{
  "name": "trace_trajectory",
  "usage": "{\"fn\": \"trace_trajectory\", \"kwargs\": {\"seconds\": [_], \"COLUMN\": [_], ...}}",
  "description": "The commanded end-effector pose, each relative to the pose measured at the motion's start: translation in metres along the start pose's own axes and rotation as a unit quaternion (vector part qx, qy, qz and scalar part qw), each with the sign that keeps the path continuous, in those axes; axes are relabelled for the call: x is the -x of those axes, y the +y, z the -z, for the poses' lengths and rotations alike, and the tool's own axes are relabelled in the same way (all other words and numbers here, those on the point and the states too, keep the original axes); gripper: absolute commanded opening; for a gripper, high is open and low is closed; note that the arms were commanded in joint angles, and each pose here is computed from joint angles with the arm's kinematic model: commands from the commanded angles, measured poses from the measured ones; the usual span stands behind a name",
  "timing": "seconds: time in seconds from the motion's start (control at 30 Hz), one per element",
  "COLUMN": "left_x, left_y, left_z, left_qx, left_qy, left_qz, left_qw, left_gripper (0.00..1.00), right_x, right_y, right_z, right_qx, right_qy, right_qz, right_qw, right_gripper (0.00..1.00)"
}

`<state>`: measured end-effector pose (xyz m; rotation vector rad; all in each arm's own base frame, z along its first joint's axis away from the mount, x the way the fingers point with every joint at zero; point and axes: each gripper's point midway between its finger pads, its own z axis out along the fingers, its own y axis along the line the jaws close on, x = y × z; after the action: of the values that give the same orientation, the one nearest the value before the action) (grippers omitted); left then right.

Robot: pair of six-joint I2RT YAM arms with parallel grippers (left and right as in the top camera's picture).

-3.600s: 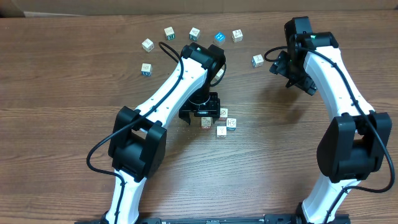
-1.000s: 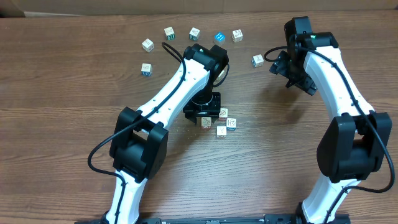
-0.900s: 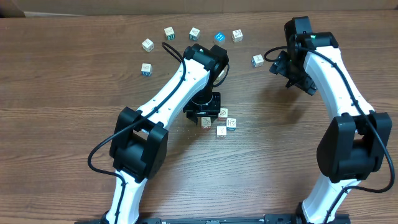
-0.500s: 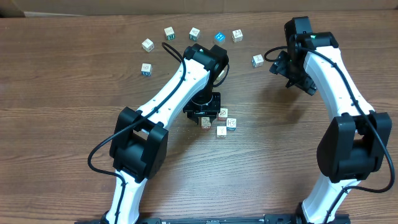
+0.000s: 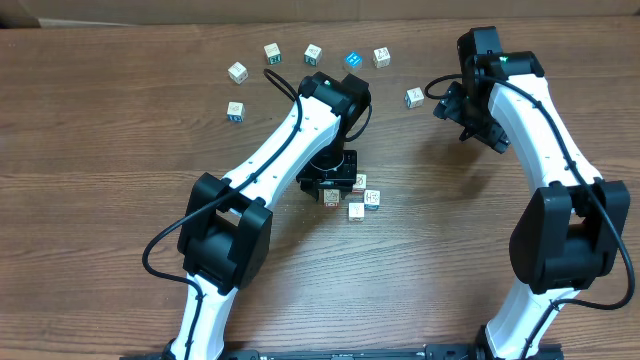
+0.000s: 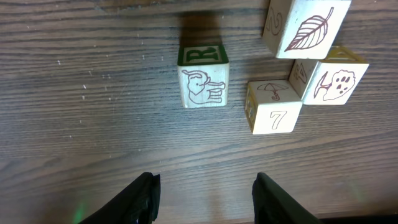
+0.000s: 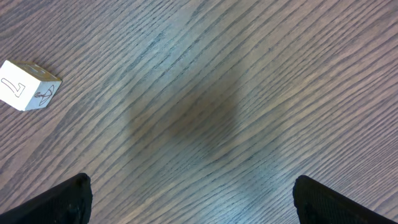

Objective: Form a circle

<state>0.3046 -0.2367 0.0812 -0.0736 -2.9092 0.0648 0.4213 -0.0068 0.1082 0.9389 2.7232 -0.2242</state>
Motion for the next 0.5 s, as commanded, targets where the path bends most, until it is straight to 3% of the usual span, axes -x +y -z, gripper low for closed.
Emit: {"fn": "trace_trajectory", "kwargs": {"seconds": [0.0, 0.47], "left_x": [0.0008, 0.0009], "left_y": [-0.0004, -0.0003], "left_z": [-0.0013, -0.0013], "left_qx": [0.007, 0.007], "left_qy": [-0.004, -0.004], "left_qz": [0.000, 0.000], "left_qw": [1.000, 1.000], "left_gripper": [0.47, 0.50], "right_x": [0.0086, 0.0086], "right_y": [0.0020, 0.0020], "right_z": [0.0159, 0.0159], "right_qx": [0.014, 0.014], "right_qy": [-0.020, -0.020], "right_qz": [-0.007, -0.007], "right_qw": [1.000, 1.000], "right_gripper": [1.00, 1.00]}}
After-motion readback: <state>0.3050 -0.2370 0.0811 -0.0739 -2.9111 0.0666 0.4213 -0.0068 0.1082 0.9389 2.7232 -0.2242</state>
